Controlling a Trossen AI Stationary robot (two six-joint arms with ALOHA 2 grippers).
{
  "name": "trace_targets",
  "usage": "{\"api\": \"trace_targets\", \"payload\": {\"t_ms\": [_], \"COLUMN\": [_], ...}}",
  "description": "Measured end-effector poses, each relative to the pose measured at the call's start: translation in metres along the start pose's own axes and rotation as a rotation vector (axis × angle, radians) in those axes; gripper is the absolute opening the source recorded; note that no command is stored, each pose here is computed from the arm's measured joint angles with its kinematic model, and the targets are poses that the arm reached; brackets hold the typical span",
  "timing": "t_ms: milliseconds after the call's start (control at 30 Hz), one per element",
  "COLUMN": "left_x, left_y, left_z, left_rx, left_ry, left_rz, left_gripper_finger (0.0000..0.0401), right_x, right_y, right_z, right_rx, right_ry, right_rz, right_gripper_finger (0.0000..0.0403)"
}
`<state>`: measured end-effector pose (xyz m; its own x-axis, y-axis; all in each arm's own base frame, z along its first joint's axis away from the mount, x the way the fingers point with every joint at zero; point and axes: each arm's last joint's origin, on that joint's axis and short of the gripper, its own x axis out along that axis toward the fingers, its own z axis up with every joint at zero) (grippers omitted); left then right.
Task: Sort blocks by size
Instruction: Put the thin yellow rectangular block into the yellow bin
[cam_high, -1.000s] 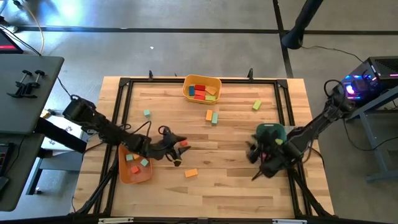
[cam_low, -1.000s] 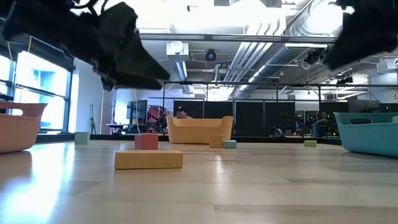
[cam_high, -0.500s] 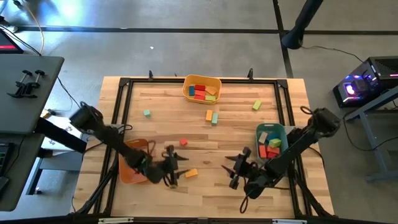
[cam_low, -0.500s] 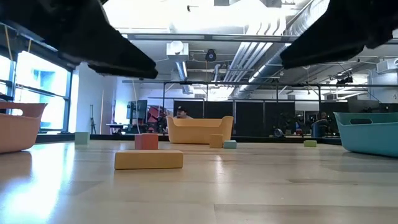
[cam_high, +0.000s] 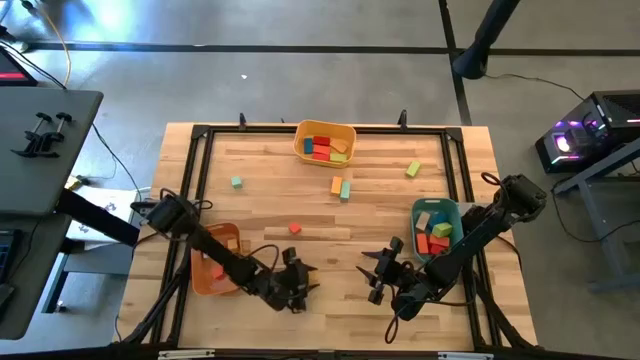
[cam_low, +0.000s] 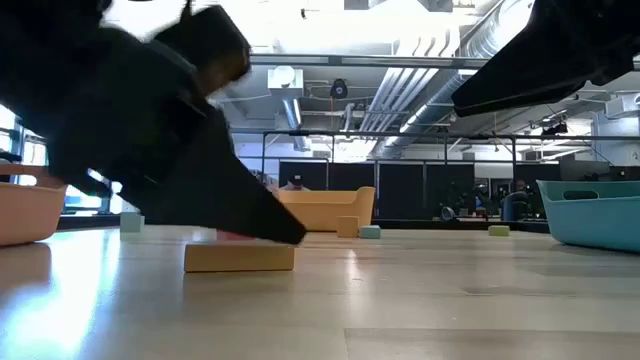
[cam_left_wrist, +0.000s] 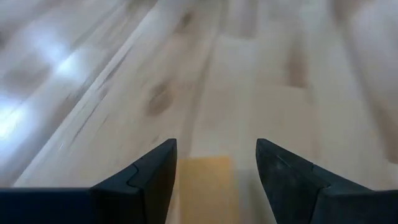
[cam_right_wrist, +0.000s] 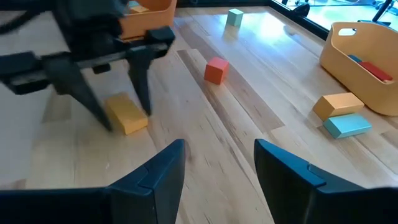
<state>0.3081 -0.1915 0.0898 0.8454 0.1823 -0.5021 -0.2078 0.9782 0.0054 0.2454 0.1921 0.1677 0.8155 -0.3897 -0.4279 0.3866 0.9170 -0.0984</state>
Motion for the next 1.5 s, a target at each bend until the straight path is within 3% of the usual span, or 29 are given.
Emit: {"api": "trace_targets", "payload": {"t_ms": [233,400,633,700,800,933,1067,1200,1333,1500], "left_x": [0.005,-0.002,-0.051,-0.075,-0.11,-0.153,-0.172,-0.173,-0.15,-0.095], "left_y": [0.013,0.007,-0.012,-0.018,-0.013,-0.001,0.009,0.014,0.03,0.08], "left_z": [-0.008,-0.012,0.005,0.025,0.045,0.051,0.044,0.043,0.053,0.089], "left_rx": [-0.135,-0.082,0.048,0.073,0.087,0.023,-0.03,-0.074,-0.15,-0.109], "left_ry": [0.165,0.185,0.304,0.327,0.404,0.47,0.48,0.397,0.222,0.308], "left_rz": [0.013,-0.002,-0.093,-0.043,0.114,0.295,0.43,0.489,0.538,0.578], "left_gripper_finger": [0.0183,0.0101,0.0096,0.0096,0.0096,0.0096,0.0096,0.0096,0.0096,0.0096], "right_x": [0.0,0.0,0.0,0.0,0.0,0.0,0.0,0.0,0.001,0.001], "right_y": [0.0,0.0,0.001,0.001,0.0,0.0,0.0,0.0,0.0,-0.001], "right_z": [0.0,0.0,0.0,0.0,0.0,0.0,0.0,0.0,0.0,0.001], "right_rx": [0.002,0.002,0.003,0.002,0.003,0.004,0.004,0.007,-0.001,-0.006], "right_ry": [0.003,0.007,0.018,0.018,0.017,0.013,0.012,0.012,0.007,-0.002], "right_rz": [0.003,0.007,0.021,0.021,0.019,0.014,0.012,0.011,0.003,-0.006], "right_gripper_finger": [0.0188,0.0188,0.0188,0.0188,0.0188,0.0188,0.0188,0.0188,0.0188,0.0188]}}
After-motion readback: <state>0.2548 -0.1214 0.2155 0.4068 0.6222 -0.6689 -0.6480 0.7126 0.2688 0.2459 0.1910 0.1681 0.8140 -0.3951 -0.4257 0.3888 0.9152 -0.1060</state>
